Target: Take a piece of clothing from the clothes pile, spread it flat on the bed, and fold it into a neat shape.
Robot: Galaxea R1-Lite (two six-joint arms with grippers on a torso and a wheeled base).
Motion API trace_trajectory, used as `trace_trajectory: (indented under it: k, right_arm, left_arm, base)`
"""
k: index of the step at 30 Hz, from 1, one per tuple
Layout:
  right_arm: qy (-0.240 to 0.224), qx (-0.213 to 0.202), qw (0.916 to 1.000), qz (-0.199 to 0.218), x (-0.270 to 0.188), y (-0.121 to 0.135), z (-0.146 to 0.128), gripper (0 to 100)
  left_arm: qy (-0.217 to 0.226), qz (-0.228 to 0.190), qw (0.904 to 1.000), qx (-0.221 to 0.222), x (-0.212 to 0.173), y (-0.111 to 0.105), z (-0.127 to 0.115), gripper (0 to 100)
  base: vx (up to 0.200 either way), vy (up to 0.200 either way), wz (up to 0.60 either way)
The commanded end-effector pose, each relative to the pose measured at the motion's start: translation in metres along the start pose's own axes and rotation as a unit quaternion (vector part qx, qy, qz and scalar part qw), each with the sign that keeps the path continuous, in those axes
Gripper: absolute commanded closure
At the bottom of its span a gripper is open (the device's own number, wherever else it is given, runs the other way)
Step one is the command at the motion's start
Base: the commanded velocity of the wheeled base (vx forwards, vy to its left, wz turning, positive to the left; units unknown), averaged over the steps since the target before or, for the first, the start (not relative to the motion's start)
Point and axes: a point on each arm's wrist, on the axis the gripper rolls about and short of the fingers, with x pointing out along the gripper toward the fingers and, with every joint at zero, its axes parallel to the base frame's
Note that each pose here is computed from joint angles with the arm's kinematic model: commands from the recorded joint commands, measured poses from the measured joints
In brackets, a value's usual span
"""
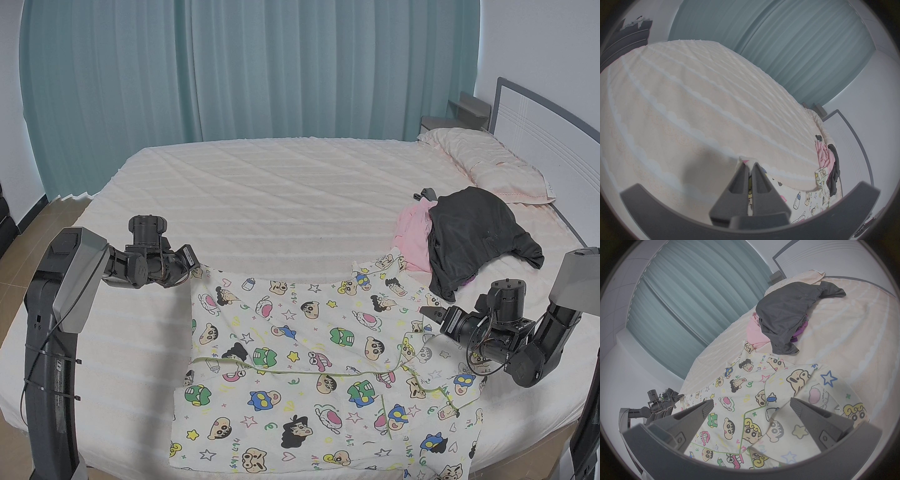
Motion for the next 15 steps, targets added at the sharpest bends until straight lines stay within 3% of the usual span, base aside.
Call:
trace_trajectory:
  k: [1, 8, 9, 15]
  right_arm:
    - [0.002, 0.000, 1.0000, -0.002, 0.0013, -0.0014, -0.0010, 0]
    - [-0.004, 0.000, 1.0000, 0.000, -0.0005, -0.0003, 0.0018, 0]
    - [-0.005, 0.001, 1.0000, -0.001, -0.0008, -0.0008, 0.0027, 0]
    - [-0.014, 0.006, 0.9999, -0.005, -0.0045, -0.0042, 0.0090, 0]
  left_arm:
    - [0.003, 0.004, 1.0000, -0.003, 0.0037, 0.0047, -0.0016, 100]
    - [-0.004, 0.003, 1.0000, -0.003, 0.0040, 0.0048, 0.0031, 100]
    - [-0.004, 0.003, 1.0000, -0.003, 0.0047, 0.0048, 0.0036, 0]
    - [0.002, 0.019, 0.9998, -0.010, 0.0037, 0.0100, 0.0061, 0]
  base:
    - [0.000, 0.000, 0.00]
    - [0.000, 0.000, 0.00]
    - [0.000, 0.000, 0.00]
    - [0.000, 0.000, 0.00]
